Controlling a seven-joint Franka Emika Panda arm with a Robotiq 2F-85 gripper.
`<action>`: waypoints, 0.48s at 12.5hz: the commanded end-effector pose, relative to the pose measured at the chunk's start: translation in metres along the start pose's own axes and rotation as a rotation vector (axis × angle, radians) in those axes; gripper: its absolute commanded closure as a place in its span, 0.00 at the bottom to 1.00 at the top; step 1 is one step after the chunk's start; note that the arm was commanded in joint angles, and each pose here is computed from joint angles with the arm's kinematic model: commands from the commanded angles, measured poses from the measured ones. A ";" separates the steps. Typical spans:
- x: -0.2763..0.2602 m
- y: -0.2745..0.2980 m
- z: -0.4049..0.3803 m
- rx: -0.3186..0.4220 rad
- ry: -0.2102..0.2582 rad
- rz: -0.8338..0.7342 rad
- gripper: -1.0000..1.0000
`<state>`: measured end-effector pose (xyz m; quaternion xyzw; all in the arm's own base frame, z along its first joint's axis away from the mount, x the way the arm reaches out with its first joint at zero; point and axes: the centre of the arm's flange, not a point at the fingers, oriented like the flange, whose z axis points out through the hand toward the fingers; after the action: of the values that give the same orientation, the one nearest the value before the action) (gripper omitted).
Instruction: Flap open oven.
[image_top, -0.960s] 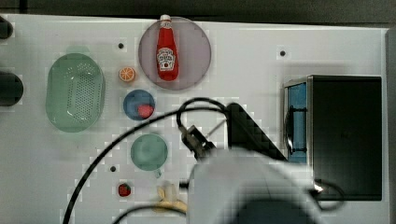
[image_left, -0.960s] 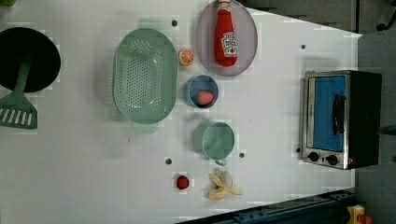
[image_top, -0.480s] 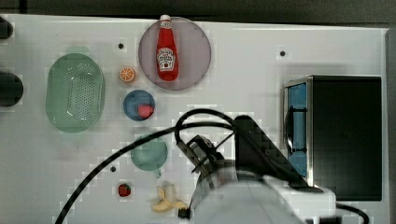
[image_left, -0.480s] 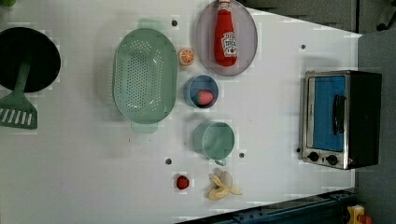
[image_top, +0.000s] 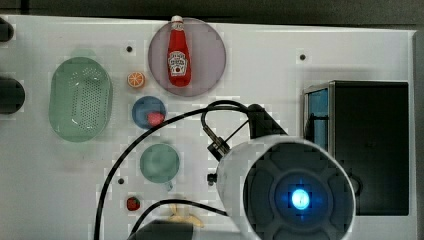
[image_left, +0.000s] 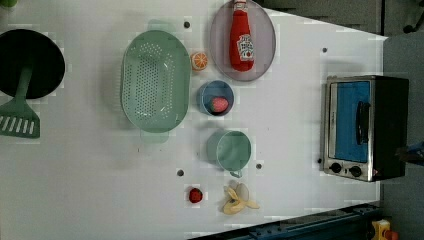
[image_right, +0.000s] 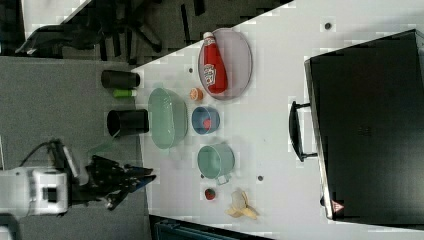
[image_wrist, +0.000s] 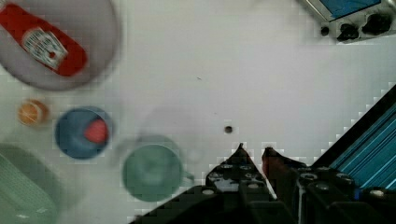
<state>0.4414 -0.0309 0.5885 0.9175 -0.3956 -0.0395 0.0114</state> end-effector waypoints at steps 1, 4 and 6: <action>0.010 0.022 -0.001 0.002 0.037 -0.234 0.83; 0.037 0.043 0.022 -0.016 0.081 -0.428 0.83; 0.055 0.063 0.040 -0.016 0.084 -0.507 0.83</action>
<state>0.4370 -0.0900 0.5528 0.9761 -0.2152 -0.0062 0.0307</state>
